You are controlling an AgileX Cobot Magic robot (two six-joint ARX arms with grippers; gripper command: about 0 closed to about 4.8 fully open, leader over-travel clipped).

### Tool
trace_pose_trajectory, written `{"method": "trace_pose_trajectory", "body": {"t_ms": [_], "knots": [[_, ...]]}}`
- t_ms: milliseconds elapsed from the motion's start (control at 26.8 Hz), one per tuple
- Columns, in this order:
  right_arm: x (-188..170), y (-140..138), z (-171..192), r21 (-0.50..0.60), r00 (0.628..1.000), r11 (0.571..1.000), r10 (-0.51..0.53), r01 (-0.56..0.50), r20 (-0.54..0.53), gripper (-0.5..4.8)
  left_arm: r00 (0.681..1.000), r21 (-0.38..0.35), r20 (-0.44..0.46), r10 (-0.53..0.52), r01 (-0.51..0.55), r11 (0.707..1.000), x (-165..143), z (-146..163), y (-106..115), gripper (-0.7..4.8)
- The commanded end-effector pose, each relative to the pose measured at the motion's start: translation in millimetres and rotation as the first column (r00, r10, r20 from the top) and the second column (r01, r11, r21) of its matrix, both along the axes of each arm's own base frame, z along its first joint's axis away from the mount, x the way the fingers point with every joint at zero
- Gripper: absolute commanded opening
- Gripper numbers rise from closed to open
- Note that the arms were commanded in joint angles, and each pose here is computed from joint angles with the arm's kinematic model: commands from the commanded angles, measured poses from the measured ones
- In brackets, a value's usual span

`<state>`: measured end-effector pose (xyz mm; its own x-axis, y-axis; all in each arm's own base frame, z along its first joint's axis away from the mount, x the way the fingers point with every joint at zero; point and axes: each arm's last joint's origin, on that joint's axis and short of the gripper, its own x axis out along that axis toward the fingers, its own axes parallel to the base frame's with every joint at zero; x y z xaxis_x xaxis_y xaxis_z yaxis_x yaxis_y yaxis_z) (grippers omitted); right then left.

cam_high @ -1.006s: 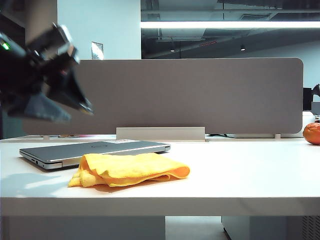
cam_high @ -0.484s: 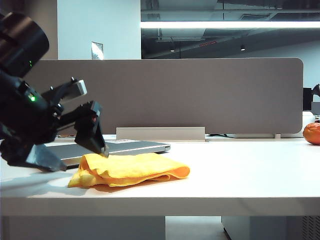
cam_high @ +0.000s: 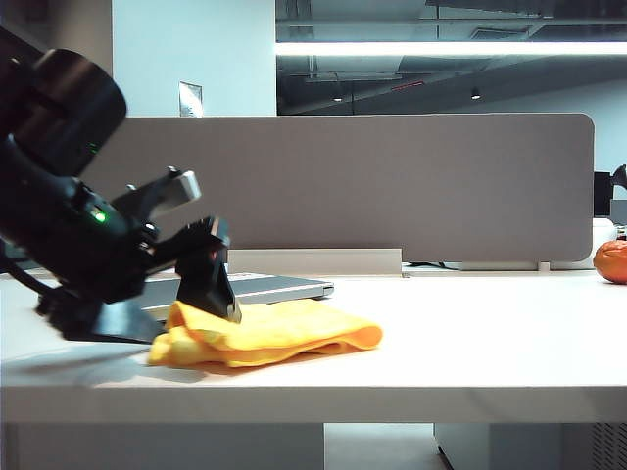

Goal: Pick up the yellow rag and put it over the laptop.

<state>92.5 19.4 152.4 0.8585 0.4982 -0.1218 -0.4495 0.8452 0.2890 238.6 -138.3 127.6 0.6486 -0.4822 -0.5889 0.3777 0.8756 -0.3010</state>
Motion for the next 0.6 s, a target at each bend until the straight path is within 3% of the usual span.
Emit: {"method": "trace_pose_trajectory", "body": {"t_ms": [37, 112, 186, 224, 410, 596], "knots": [[0, 0, 0, 0.003, 1.000, 1.000, -0.001, 0.001, 0.010, -0.05, 0.999, 0.027, -0.030, -0.014, 0.015, 1.000, -5, -10, -8, 2.71], [0, 0, 0, 0.003, 1.000, 1.000, -0.001, 0.001, 0.010, -0.05, 1.000, 0.061, -0.016, 0.012, -0.011, 0.998, -6, -11, -11, 1.39], [0, 0, 0, 0.003, 1.000, 1.000, -0.001, 0.001, 0.010, -0.05, 1.000, 0.041, 0.011, 0.008, -0.008, 0.999, -4, -8, -14, 0.32], [0, 0, 0, 0.003, 1.000, 1.000, -0.001, 0.001, 0.010, -0.05, 0.999, 0.027, 0.033, 0.008, -0.009, 1.000, -3, -6, -15, 0.09], [0, 0, 0, 0.003, 1.000, 1.000, -0.002, 0.002, 0.010, -0.05, 0.986, -0.085, 0.164, -0.022, 0.036, 0.996, 4, 12, -20, -0.06], [0, 0, 0, 0.003, 1.000, 1.000, -0.002, 0.002, 0.011, -0.05, 0.969, -0.140, 0.247, -0.024, 0.060, 0.988, 18, 40, -30, -0.06]]}}
